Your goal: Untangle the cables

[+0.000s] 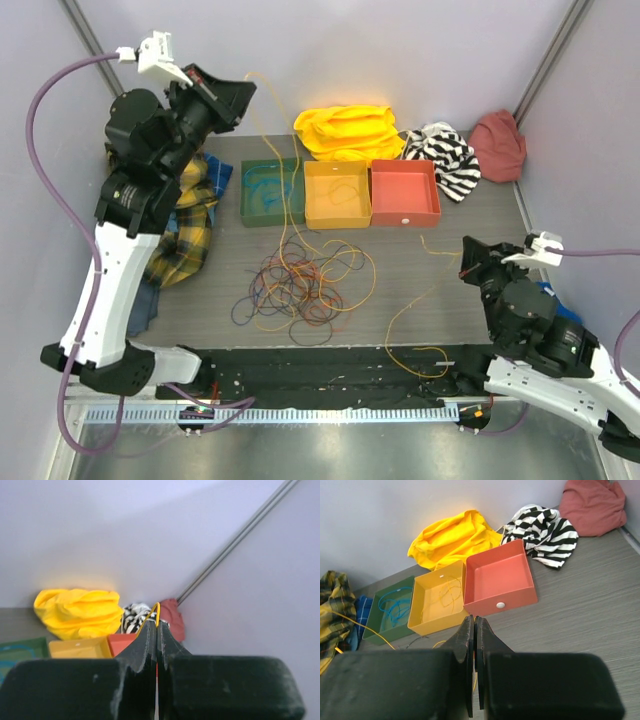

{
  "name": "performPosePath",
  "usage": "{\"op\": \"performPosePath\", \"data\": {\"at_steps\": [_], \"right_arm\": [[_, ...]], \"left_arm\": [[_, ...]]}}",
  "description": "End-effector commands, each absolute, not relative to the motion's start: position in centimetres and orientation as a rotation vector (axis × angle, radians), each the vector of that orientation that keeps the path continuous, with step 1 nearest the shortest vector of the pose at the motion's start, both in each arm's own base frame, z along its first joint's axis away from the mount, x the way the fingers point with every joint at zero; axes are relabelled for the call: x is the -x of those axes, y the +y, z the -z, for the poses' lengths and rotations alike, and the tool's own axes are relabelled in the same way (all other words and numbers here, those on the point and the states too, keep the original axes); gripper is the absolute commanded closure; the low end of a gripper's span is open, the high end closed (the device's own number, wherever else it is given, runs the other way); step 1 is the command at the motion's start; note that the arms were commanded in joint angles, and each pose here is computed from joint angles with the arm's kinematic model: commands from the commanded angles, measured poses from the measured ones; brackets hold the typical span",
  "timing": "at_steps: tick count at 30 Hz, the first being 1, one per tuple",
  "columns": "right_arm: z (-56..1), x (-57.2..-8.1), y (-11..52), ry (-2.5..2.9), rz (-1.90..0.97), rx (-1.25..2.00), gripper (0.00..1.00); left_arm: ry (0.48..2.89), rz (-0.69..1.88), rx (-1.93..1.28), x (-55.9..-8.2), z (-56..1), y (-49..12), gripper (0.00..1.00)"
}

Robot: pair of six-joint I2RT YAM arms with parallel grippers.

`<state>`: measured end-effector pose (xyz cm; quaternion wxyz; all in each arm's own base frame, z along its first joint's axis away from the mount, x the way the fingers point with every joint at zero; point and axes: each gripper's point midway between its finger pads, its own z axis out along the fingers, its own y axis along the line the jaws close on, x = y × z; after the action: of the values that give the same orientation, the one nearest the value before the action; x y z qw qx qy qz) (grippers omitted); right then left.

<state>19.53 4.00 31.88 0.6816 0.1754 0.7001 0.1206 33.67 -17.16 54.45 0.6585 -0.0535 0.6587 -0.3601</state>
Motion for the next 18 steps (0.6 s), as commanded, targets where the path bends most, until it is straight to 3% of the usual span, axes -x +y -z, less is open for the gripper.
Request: {"op": "performPosePath", "data": {"at_steps": [1, 11, 18], "right_arm": [[-31.7, -20.2, 6.0, 1.569, -0.334, -0.409, 0.99], [-28.7, -20.8, 8.1, 1.63, -0.336, -0.366, 0.99], [-27.9, -21.0, 8.7, 1.655, -0.314, -0.324, 0.99]], "left_arm": [[1.318, 0.926, 0.031, -33.9, -59.8, -19.2, 1.0], [1.225, 0.901, 0.001, -39.9, -62.8, -21.5, 1.0], [1.254, 0.928, 0.011, -45.2, -59.6, -24.1, 1.0]]}}
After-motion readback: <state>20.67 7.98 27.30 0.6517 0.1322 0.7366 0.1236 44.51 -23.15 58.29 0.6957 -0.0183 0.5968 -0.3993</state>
